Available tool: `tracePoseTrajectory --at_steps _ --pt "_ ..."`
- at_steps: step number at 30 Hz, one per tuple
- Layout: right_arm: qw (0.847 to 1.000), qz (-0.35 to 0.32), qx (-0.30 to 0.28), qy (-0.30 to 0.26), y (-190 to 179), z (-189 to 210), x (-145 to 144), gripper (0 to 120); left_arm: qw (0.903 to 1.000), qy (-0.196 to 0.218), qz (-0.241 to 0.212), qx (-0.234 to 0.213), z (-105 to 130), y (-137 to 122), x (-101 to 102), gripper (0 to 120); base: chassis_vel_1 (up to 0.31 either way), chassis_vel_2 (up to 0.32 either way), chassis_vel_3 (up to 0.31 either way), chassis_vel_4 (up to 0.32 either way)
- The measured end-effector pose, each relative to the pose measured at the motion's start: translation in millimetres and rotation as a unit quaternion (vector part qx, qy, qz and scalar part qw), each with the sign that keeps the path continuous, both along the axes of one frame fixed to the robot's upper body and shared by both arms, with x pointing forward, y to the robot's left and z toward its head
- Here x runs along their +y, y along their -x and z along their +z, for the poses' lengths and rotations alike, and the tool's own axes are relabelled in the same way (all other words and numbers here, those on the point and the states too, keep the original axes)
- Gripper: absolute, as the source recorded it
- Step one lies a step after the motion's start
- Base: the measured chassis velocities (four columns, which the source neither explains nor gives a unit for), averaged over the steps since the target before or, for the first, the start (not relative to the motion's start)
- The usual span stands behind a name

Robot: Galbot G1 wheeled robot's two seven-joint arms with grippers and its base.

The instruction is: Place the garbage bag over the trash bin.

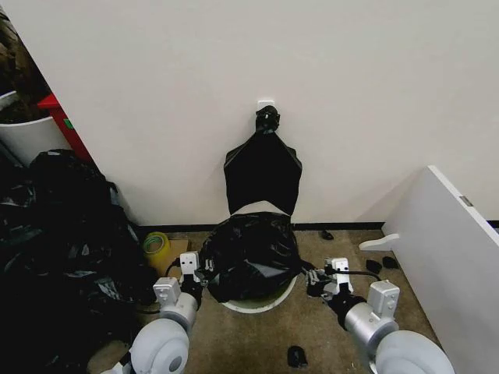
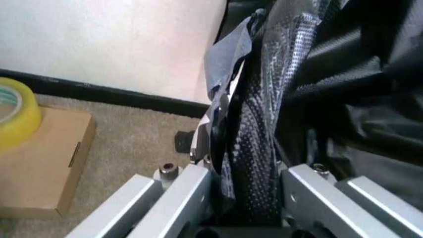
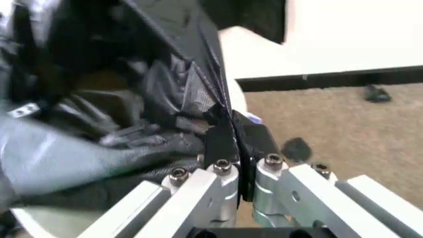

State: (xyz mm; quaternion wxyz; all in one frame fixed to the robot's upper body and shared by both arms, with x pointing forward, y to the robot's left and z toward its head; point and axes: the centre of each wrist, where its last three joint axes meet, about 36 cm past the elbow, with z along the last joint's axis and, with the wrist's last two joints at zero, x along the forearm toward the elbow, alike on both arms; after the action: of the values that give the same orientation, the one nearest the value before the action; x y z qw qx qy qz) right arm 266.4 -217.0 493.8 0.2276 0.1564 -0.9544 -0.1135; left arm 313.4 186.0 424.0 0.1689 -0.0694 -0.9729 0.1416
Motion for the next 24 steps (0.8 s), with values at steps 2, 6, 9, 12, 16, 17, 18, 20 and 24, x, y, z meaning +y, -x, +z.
tracePoseTrajectory --at_steps 2,6,9,12,16,17,18,20,24 --pt "1.000 -0.018 0.006 0.015 2.3 -2.2 -5.0 0 0.9999 0.014 0.006 0.004 2.1 -2.2 1.7 0 0.000 0.000 0.000 0.000" --pt "0.999 -0.026 0.020 0.024 5.8 -7.4 -8.9 0 0.9992 0.038 0.011 0.006 6.5 -2.5 2.4 0 0.000 0.000 0.000 0.000" --pt "0.999 -0.019 0.034 0.022 8.6 -12.7 -8.9 0 0.9979 0.062 0.014 0.011 10.4 -1.8 1.5 0 0.000 0.000 0.000 0.000" --pt "0.999 0.003 0.051 0.006 10.9 -21.6 -9.4 0 0.9961 0.084 0.015 0.019 15.7 -0.3 0.0 0 0.000 0.000 0.000 0.000" --pt "0.997 0.037 0.057 -0.023 14.6 -25.6 -7.4 0 0.9949 0.095 0.017 0.027 17.9 0.3 -1.9 0 0.000 0.000 0.000 0.000" --pt "0.997 0.045 0.058 -0.031 15.9 -26.5 -5.8 0 0.9947 0.097 0.017 0.029 18.0 0.5 -2.8 0 0.000 0.000 0.000 0.000" --pt "0.997 0.045 0.058 -0.031 15.9 -26.5 -5.8 0 0.9947 0.097 0.017 0.029 18.0 0.5 -2.8 0 0.000 0.000 0.000 0.000" --pt "0.996 0.049 0.059 -0.042 17.9 -27.7 -3.0 0 0.9943 0.100 0.018 0.031 17.9 0.8 -4.2 0 0.000 0.000 0.000 0.000" --pt "0.996 0.046 0.062 -0.047 21.3 -29.4 -1.4 0 0.9944 0.099 0.019 0.033 18.0 0.7 -4.2 0 0.000 0.000 0.000 0.000"
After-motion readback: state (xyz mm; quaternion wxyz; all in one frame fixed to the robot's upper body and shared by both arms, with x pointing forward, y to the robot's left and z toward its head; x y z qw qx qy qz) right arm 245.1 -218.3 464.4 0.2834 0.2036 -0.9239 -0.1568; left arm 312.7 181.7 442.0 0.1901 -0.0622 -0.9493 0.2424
